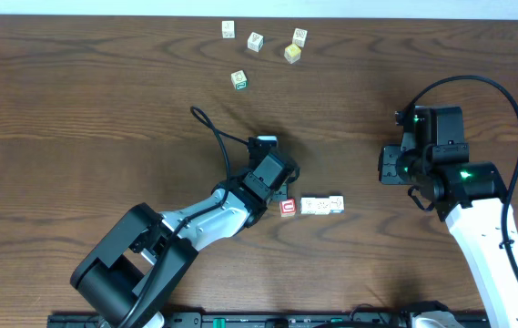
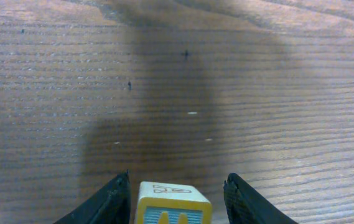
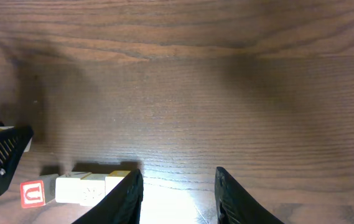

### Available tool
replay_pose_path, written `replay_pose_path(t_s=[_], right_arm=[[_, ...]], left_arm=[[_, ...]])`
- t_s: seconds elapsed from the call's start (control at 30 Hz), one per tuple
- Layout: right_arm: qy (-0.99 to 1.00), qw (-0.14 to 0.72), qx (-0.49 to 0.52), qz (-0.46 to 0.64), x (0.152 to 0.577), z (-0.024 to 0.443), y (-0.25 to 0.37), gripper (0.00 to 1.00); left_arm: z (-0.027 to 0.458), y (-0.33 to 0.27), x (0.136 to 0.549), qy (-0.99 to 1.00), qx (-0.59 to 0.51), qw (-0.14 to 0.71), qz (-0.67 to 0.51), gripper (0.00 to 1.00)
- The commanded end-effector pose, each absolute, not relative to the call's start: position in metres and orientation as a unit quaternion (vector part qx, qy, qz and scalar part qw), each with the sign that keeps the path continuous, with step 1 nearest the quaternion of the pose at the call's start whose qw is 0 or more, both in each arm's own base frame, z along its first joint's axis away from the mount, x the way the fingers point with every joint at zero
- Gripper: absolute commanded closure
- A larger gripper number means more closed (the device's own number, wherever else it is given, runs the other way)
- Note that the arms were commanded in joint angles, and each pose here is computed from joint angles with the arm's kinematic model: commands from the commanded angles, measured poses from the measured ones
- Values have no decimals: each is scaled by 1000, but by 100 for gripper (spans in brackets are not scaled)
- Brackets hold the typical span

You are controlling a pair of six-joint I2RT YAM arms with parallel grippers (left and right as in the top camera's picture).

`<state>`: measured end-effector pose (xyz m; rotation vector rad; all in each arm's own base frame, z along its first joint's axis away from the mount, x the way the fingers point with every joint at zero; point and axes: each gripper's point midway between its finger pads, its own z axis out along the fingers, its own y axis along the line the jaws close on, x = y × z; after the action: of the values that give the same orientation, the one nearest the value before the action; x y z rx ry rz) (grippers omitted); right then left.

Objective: Lift 5 blocks
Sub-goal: 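Lower the open left gripper around the yellow M block and close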

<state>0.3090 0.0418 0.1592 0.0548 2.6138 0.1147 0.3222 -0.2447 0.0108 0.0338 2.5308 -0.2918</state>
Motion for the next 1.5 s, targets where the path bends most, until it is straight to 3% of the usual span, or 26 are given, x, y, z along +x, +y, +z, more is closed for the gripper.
replay_pose_path(t_s=[0.0, 0.57, 1.23, 1.47], right_arm=[[962, 266, 31, 45, 313, 165, 39, 65], [962, 266, 31, 45, 313, 165, 39, 65], [963, 266, 31, 45, 313, 165, 39, 66], [963, 266, 31, 45, 313, 165, 39, 66]], left_arm=[[17, -244, 328, 948, 36, 301, -94, 51], [49, -228, 328, 937, 93, 332, -49, 50], [41, -225, 318, 937, 164, 308, -25, 50], [39, -229, 315, 938, 169, 301, -37, 54]])
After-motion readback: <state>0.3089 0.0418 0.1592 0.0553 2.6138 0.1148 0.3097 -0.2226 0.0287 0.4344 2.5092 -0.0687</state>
